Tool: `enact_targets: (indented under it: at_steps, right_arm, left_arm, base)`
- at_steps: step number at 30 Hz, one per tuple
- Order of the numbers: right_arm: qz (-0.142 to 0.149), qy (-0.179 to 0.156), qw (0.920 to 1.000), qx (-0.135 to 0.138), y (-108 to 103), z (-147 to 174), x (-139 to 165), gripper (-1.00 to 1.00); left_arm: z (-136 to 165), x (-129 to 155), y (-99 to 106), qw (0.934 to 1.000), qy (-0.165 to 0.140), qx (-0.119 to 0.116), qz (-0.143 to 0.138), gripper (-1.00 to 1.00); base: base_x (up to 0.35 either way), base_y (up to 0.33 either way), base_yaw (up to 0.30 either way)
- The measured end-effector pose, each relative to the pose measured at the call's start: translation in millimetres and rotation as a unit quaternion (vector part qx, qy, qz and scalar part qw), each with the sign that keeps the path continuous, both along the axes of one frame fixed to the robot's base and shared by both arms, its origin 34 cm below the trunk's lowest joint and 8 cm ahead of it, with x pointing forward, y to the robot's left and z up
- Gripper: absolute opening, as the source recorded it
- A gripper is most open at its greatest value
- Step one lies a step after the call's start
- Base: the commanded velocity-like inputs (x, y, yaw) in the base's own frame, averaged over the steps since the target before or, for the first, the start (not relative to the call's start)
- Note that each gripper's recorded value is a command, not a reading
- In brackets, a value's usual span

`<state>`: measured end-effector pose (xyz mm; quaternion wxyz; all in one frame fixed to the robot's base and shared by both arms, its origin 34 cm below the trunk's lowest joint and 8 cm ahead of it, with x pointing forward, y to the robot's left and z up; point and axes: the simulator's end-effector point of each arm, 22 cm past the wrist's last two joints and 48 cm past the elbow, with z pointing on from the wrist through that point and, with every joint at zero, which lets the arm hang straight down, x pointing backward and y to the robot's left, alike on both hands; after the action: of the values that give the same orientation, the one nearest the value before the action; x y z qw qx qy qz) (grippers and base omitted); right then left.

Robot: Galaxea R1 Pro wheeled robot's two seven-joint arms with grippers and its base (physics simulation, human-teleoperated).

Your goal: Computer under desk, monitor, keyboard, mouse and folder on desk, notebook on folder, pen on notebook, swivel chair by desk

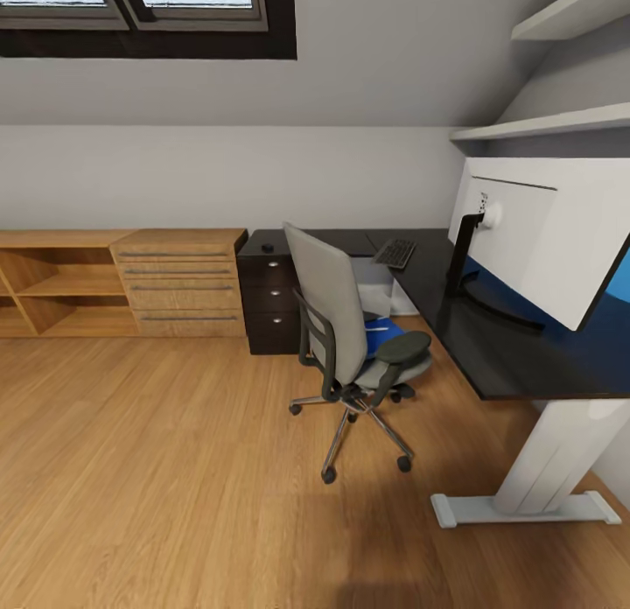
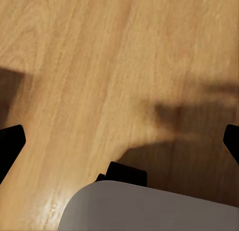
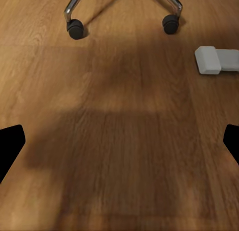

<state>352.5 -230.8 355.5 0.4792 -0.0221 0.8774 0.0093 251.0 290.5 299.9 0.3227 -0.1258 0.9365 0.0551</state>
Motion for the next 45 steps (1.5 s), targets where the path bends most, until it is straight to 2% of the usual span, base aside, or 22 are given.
enact_targets:
  at_steps: [8, 15, 18, 24, 28, 31, 33, 36, 37, 38, 42, 45]
  right_arm:
    - [-0.001, -0.002, 1.0, -0.002, -2.1, -16.4, -2.2, 1.0]
    - [-0.001, -0.007, 1.0, -0.004, -5.3, -29.5, -2.5, 1.0]
    - [-0.002, -0.018, 0.9998, -0.004, -5.6, -31.4, 3.5, 1.0]
    - [-0.022, -0.061, 0.9978, -0.014, -15.1, -22.7, 33.8, 1.0]
    - [-0.055, -0.08, 0.9947, -0.032, -32.8, -16.1, 57.9, 1.0]
    - [-0.082, -0.084, 0.9918, -0.049, -46.8, -10.2, 79.4, 1.0]
    - [-0.097, -0.082, 0.9902, -0.058, -54.0, -5.5, 94.5, 1.0]
    - [-0.117, -0.051, 0.9889, -0.077, -64.9, 5.1, 127.0, 1.0]
    - [-0.121, -0.036, 0.9887, -0.082, -67.6, 8.4, 140.3, 1.0]
    - [-0.129, -0.026, 0.9878, -0.084, -70.7, 20.3, 169.5, 1.0]
    - [-0.147, -0.026, 0.9867, -0.065, -73.1, 28.1, 192.2, 1.0]
    - [-0.157, -0.028, 0.9861, -0.047, -69.9, 21.2, 190.9, 1.0]
  left_arm:
    - [-14.0, 6.9, 0.6, 0.9999, -0.012, 0.001, -0.001, 1.0]
    - [-8.6, 60.4, 3.1, 0.9972, -0.074, 0.006, 0.006, 1.0]
    - [-7.7, 82.2, 5.2, 0.9962, -0.085, 0.007, 0.014, 1.0]
    - [-13.5, 120.4, 3.4, 0.9981, -0.055, 0.0, 0.027, 1.0]
    - [-6.3, 151.7, -1.0, 0.999, -0.035, -0.01, 0.024, 1.0]
    - [7.1, 176.7, -5.2, 0.9992, -0.031, -0.019, 0.019, 1.0]
    - [17.9, 191.7, -7.7, 0.9991, -0.033, -0.024, 0.014, 1.0]
    - [40.6, 214.5, -12.7, 0.999, -0.032, -0.032, 0.002, 1.0]
    - [45.0, 218.5, -13.9, 0.9989, -0.032, -0.034, -0.001, 1.0]
    - [50.4, 223.2, -16.4, 0.9987, -0.033, -0.038, -0.005, 1.0]
    - [51.0, 224.5, -16.8, 0.9987, -0.033, -0.038, -0.009, 1.0]
    - [41.5, 216.0, -0.4, 0.9995, -0.019, -0.026, -0.009, 1.0]
  base:
    - [0.0, 0.0, 0.0]
    - [0.0, 0.0, 0.0]
    - [0.0, 0.0, 0.0]
    - [0.0, 0.0, 0.0]
    - [0.0, 0.0, 0.0]
    - [0.0, 0.0, 0.0]
    - [0.0, 0.0, 0.0]
    - [0.0, 0.0, 0.0]
    - [0.0, 0.0, 0.0]
    - [0.0, 0.0, 0.0]
    - [0.0, 0.0, 0.0]
    - [0.0, 0.0, 0.0]
